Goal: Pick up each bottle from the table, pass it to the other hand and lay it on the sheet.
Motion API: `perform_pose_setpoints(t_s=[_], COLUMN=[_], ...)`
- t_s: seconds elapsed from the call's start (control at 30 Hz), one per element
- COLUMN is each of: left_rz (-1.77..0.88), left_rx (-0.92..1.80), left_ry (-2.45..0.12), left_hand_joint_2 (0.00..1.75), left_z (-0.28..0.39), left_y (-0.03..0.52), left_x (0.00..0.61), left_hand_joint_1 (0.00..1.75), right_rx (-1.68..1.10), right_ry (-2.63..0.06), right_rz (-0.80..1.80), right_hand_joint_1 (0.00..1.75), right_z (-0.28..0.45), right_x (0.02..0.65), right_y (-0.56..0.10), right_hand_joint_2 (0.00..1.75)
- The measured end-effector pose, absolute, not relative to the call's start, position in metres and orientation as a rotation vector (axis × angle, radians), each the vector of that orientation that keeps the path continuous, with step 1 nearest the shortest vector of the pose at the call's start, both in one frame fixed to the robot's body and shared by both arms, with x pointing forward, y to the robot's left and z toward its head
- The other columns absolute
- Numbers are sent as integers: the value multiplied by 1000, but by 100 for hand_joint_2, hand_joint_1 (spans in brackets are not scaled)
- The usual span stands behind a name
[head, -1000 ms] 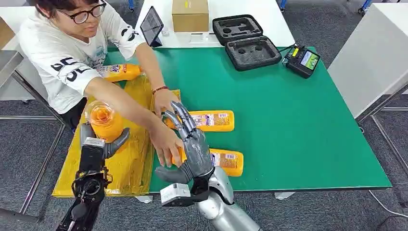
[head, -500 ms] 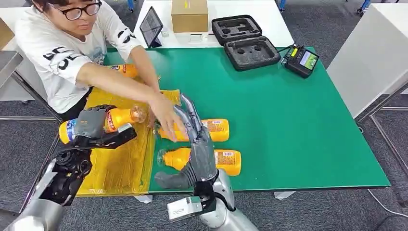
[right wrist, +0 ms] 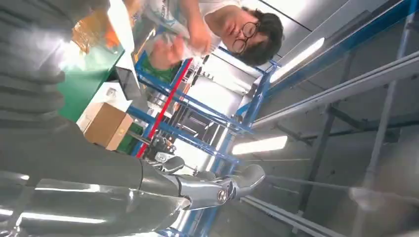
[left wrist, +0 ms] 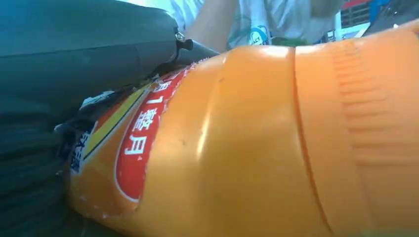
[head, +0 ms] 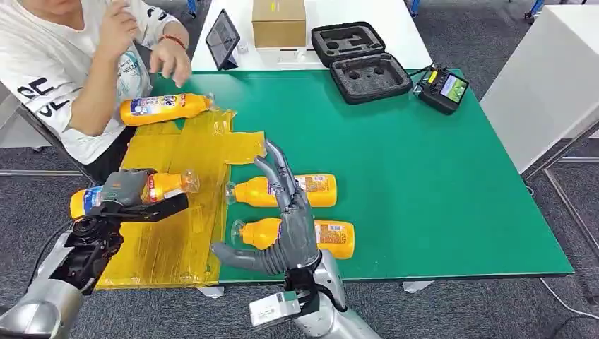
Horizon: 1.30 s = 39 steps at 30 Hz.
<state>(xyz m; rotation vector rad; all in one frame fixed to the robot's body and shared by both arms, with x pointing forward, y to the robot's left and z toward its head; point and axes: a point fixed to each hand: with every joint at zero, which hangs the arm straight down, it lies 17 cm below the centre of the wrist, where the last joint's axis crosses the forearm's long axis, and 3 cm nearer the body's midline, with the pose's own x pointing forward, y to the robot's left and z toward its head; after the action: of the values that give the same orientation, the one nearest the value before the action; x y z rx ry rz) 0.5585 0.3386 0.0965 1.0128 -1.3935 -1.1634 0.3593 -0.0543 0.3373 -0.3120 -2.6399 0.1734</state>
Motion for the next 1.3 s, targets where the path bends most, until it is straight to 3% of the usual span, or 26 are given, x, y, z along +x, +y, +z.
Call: perform_pose_setpoints(t_s=[0.67,0.7,0.73,0.83,0.87,1.13,1.17,1.3], left_rz=[-1177,-1177,-1176,-1167,-1164,-1091,-1086,-1068], left_rx=[733,729,727,714,707,595,587,562], left_ry=[-1332,-1328,-1324,-1315,-1313,-1335,-1336,-1340], left_hand_joint_2=[175,175,175,175,175,175,0,0], left_z=[50,48,47,43,42,37,37,37], left_y=[323,322,322,322,322,314,314,312], left_x=[549,549,549,547,546,542,542,541], left_hand_joint_1=[175,141,12,12,0,0,0,0], right_rx=[-260,-257,-254,-241,-238,-224,-224,-221], right_ry=[-2628,-2627,-2627,-2626,-2626,-2619,-2618,-2614], right_rz=[174,176,178,187,190,205,206,212], right_hand_joint_1=[0,0,0,0,0,0,0,0], right_z=[336,336,336,335,335,332,332,330], right_x=[361,361,361,361,361,362,362,363], right_y=[-53,-52,-52,-50,-50,-47,-47,-46], right_hand_joint_2=[175,175,175,175,175,175,175,175])
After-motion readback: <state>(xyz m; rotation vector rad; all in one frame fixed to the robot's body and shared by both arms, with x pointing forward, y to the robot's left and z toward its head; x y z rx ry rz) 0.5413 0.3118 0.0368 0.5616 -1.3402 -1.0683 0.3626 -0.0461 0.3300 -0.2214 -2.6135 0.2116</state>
